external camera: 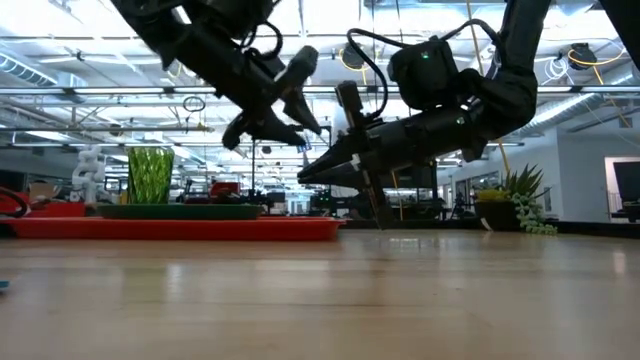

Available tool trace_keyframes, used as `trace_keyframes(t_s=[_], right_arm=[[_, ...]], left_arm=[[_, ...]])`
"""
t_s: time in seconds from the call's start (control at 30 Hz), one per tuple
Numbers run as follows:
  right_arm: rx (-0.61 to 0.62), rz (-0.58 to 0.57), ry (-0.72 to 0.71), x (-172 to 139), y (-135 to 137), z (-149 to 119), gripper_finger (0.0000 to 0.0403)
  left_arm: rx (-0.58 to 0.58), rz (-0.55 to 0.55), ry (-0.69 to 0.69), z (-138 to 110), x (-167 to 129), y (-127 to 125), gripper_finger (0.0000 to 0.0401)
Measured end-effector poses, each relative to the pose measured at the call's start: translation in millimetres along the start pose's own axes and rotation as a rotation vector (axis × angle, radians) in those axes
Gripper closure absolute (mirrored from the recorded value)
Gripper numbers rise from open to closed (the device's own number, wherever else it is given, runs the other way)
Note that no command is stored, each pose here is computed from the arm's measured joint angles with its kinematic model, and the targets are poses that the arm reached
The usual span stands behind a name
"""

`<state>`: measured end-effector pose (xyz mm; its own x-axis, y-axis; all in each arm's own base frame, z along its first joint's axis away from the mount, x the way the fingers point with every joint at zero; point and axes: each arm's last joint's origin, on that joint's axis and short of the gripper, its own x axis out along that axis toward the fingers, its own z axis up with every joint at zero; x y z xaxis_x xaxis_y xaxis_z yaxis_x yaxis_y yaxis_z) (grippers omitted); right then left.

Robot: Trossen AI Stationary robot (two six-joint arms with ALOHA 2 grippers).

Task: Pick and place plate/cup/fork/spoon on tray
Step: Put the blue fork on the orange tray to the right side of the green plate

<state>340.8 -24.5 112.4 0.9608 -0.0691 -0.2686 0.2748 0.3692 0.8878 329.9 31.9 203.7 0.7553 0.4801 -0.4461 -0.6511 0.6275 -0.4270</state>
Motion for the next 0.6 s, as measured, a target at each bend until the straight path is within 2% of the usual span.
trace_keyframes(t_s=[0.23,0.6], right_arm=[[0.005,-0.021,-0.02,-8.7,-9.6,-3.6,0.0399],[-0.093,-0.013,-0.002,-8.8,-7.5,-8.7,0.0399]], left_arm=[[-0.014,0.057,0.017,4.6,8.2,3.4,0.0248],[-0.04,0.037,0.057,11.4,13.6,12.8,0.0249]])
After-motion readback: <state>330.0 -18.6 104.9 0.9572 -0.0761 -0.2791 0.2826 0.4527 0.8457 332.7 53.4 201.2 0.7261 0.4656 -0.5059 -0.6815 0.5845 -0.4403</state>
